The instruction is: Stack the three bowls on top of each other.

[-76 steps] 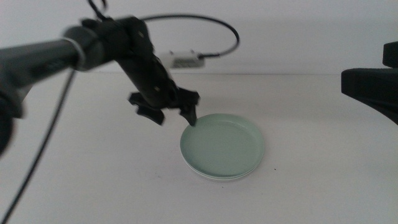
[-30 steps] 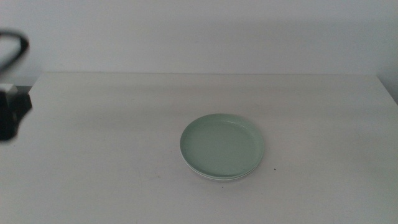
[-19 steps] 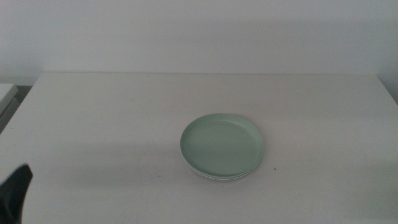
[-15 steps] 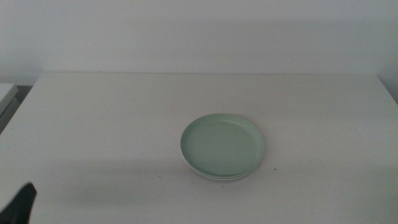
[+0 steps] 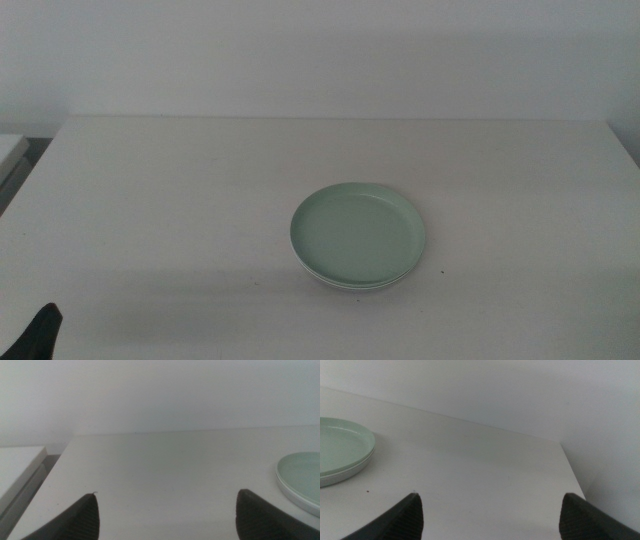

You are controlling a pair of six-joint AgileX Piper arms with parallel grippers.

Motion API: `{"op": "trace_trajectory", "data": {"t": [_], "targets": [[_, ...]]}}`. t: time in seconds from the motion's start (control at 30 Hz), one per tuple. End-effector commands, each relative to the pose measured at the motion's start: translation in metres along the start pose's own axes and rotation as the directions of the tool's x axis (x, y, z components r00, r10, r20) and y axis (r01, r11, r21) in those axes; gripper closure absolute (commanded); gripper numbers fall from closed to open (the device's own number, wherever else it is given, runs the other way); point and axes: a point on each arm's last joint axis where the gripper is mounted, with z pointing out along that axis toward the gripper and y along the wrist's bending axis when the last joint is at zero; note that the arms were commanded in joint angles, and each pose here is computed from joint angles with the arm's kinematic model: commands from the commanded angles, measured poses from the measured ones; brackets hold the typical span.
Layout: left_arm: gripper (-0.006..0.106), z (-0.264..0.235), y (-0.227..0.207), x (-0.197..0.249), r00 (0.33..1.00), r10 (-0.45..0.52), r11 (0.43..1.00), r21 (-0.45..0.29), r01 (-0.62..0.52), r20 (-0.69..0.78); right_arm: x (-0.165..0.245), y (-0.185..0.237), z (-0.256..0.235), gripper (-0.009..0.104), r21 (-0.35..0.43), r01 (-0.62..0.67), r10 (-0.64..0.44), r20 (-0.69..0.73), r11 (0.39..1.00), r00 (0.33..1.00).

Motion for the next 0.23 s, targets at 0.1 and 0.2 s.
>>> {"op": "trace_trajectory", "data": {"t": [0.1, 0.2], "targets": [[0.007, -0.0004, 0.0003, -0.0018, 1.000, 0.018, 1.000, -0.003, -0.018, 0.020, 0.0003, -0.0008, 0.0000, 0.002, 0.014, 0.007, -0.007, 0.009, 1.000, 1.000], [0.007, -0.0004, 0.0003, -0.0018, 1.000, 0.018, 1.000, -0.003, -0.018, 0.020, 0.0003, -0.0008, 0.0000, 0.002, 0.014, 0.007, -0.007, 0.009, 1.000, 1.000]]}}
